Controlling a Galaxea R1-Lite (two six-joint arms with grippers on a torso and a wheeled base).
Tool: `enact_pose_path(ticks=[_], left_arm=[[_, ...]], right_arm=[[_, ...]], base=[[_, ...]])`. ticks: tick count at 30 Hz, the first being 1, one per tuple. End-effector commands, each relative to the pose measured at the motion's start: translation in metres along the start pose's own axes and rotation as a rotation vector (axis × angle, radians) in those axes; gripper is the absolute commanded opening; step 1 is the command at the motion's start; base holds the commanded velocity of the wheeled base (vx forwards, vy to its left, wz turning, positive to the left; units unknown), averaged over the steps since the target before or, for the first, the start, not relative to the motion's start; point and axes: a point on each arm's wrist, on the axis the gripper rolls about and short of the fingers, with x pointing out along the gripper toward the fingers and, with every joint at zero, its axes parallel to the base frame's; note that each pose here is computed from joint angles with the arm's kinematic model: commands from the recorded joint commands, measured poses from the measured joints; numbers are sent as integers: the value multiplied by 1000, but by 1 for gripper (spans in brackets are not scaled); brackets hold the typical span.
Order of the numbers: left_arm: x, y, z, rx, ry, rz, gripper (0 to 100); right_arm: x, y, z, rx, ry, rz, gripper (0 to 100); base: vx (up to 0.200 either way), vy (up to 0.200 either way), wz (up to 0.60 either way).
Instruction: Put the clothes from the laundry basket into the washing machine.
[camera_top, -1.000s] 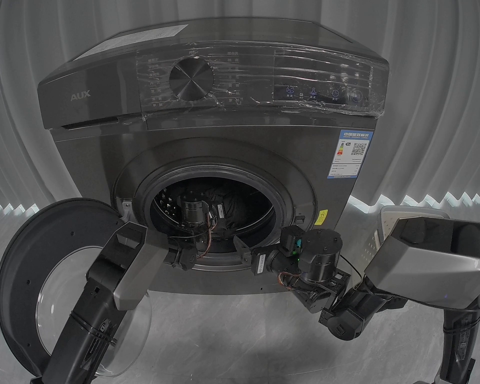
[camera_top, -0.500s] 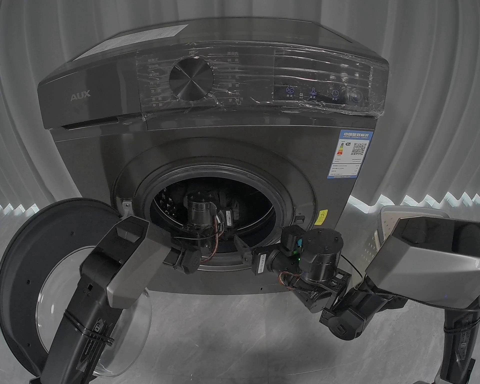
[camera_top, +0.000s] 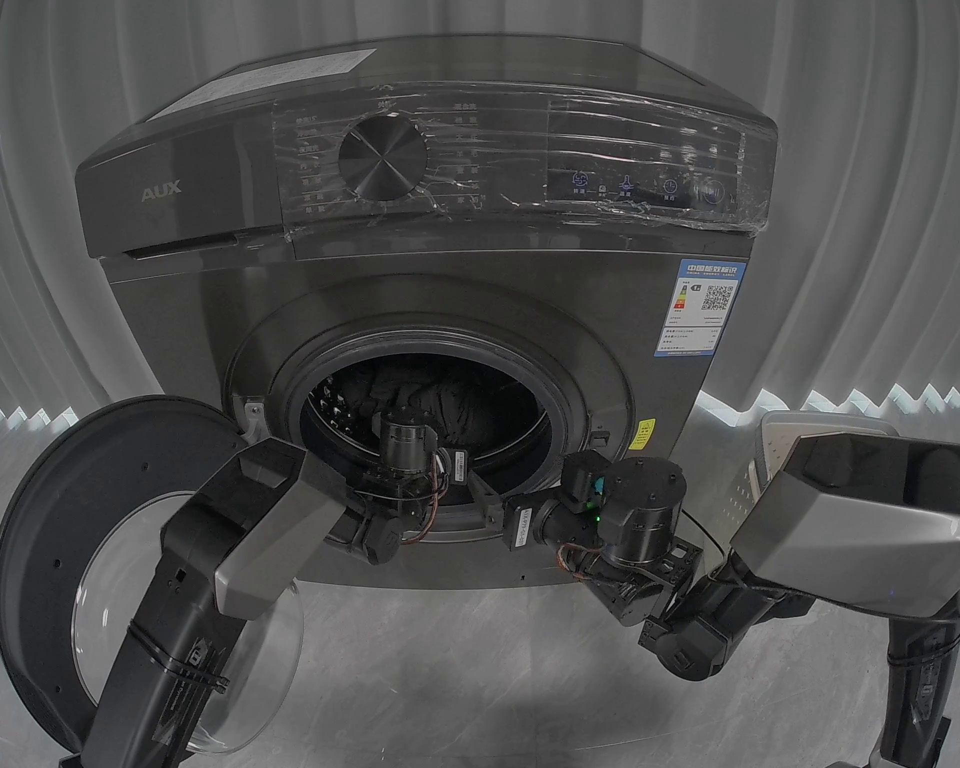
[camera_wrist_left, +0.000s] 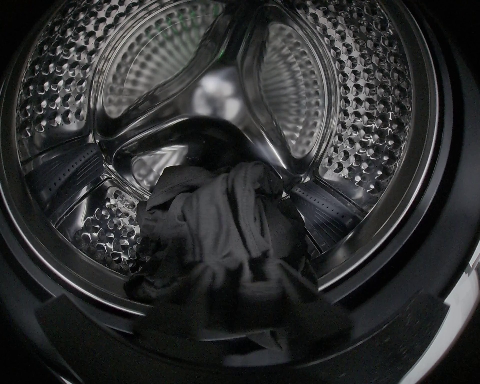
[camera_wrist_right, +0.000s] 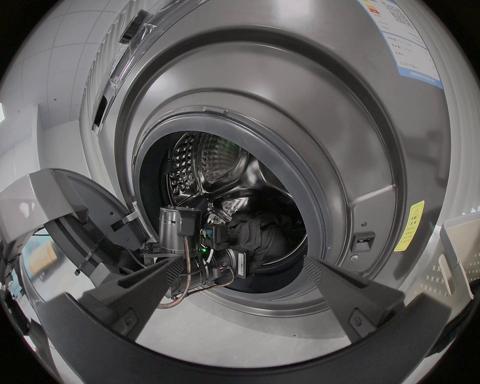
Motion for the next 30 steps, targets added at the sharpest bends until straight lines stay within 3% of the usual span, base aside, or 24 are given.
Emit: enact_pose_path(ticks=[1, 5, 8, 10, 11, 15, 27, 28, 30], left_arm=[[4, 1, -5, -2, 1, 10, 0], [12, 3, 3, -21, -43, 23, 0], [24, 11, 14, -50, -121, 61, 0], [25, 12, 14, -52, -127, 66, 0], [33, 20, 6, -54, -141, 113, 0], [34, 26, 6, -58, -149, 125, 0], [34, 25, 10, -69, -174, 123, 0], [33, 25, 12, -73, -182, 123, 100], [30, 21, 20, -88, -209, 112, 100]], right_arm=[[0, 0, 0, 0, 1, 1, 100], [1, 1, 0, 0, -2, 1, 100], [1, 1, 0, 0, -2, 3, 100], [1, 0, 0, 0, -2, 1, 100], [0, 0, 0, 0, -2, 0, 100], [0, 0, 2, 2, -7, 0, 100], [0, 1, 1, 1, -4, 2, 100], [0, 0, 1, 2, -2, 0, 100], [0, 0, 0, 2, -1, 0, 100]], base=[[0, 0, 0], [0, 0, 0], [0, 0, 0], [0, 0, 0], [0, 0, 0], [0, 0, 0], [0, 0, 0], [0, 0, 0], [0, 0, 0]])
